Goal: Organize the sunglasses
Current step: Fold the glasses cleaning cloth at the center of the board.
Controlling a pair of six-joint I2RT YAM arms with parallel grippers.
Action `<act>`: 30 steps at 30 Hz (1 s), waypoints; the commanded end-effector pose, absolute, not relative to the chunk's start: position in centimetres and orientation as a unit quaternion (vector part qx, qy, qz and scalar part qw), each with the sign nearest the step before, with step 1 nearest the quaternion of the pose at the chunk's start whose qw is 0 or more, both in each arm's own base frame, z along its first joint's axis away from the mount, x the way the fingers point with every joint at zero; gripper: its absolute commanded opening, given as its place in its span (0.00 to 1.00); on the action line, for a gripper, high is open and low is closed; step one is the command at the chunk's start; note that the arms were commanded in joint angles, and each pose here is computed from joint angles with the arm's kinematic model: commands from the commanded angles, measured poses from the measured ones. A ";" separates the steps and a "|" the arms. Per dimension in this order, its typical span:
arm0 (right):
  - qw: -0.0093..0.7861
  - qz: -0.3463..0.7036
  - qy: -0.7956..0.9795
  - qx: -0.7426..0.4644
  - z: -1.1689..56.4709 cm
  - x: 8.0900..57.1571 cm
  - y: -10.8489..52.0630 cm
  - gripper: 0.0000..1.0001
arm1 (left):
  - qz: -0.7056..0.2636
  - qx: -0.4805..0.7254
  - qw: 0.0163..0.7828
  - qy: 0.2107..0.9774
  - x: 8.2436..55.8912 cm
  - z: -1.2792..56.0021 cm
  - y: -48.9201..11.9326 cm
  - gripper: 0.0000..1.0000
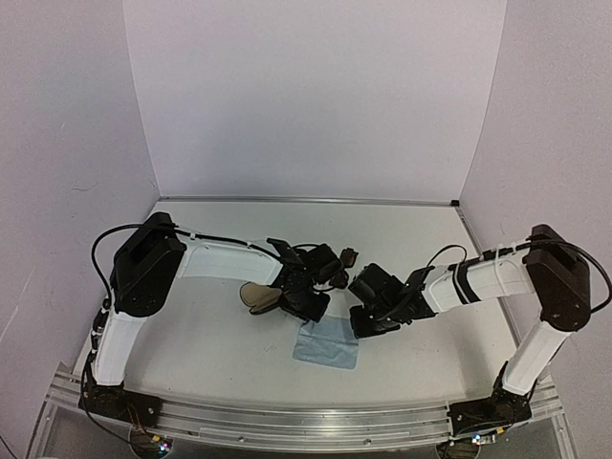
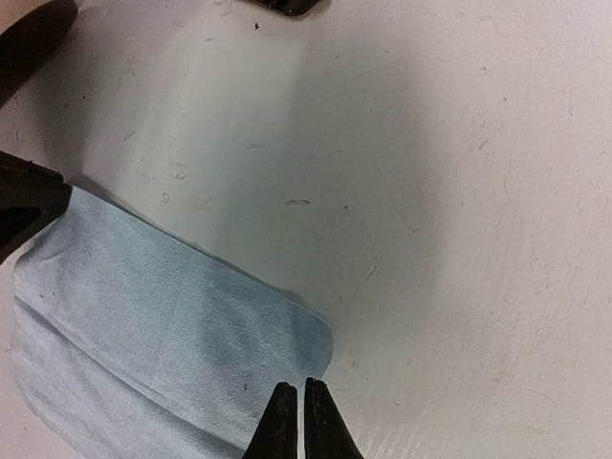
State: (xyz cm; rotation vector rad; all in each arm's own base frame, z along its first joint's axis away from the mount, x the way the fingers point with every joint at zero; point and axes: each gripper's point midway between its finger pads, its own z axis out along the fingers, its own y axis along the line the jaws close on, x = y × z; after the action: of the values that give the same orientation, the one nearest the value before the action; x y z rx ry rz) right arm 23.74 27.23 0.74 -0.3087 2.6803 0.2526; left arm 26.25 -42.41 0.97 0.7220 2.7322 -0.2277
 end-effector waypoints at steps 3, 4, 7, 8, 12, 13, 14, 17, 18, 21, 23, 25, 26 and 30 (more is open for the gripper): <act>0.247 0.094 0.957 -0.121 2.4 25.8 28.7 0.01 | -0.008 0.257 0.103 0.961 25.0 -2.7 -37.8 0.00; 0.248 0.094 0.957 -0.121 2.4 25.9 28.8 0.01 | -0.012 0.256 0.105 0.961 25.0 -2.6 -37.9 0.00; 0.249 0.092 0.956 -0.122 2.5 26.2 28.8 0.03 | -0.020 0.255 0.112 0.960 25.1 -2.3 -38.2 0.00; 0.251 0.094 0.956 -0.122 2.7 26.2 28.8 0.05 | -0.021 0.255 0.112 0.960 25.1 -2.2 -38.2 0.00; 0.250 0.097 0.955 -0.124 2.7 26.4 28.7 0.30 | -0.025 0.253 0.107 0.961 24.9 -2.4 -38.2 0.00; 0.248 0.098 0.956 -0.124 2.6 26.5 28.7 0.35 | -0.025 0.252 0.105 0.962 24.8 -2.5 -38.2 0.00; 0.245 0.099 0.956 -0.126 2.4 26.5 28.8 0.38 | -0.025 0.252 0.103 0.962 24.8 -2.6 -38.3 0.00; 0.240 0.099 0.957 -0.126 2.1 26.4 28.9 0.39 | -0.026 0.249 0.100 0.963 24.6 -2.6 -38.2 0.00; 0.238 0.099 0.958 -0.126 2.0 26.5 29.0 0.39 | -0.028 0.248 0.101 0.963 24.6 -2.5 -38.2 0.00; 0.233 0.095 0.959 -0.129 1.5 26.5 29.1 0.39 | -0.032 0.246 0.098 0.964 24.5 -2.4 -38.3 0.00; 0.231 0.094 0.960 -0.129 1.3 26.6 29.2 0.39 | -0.035 0.245 0.097 0.964 24.4 -2.4 -38.4 0.00; 0.229 0.093 0.960 -0.129 1.1 26.6 29.3 0.39 | -0.038 0.244 0.097 0.964 24.3 -2.2 -38.4 0.00; 0.228 0.092 0.961 -0.129 1.0 26.6 29.3 0.38 | -0.039 0.244 0.097 0.964 24.3 -2.2 -38.4 0.00; 0.221 0.085 0.963 -0.128 0.3 26.4 29.0 0.33 | -0.040 0.243 0.097 0.964 24.2 -2.2 -38.4 0.00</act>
State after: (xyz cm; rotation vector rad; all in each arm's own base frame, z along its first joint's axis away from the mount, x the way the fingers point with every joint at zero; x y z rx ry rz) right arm 25.68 28.16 0.01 -0.3600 2.6771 0.2182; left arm 26.38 -41.93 1.04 0.6974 2.7141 -0.2537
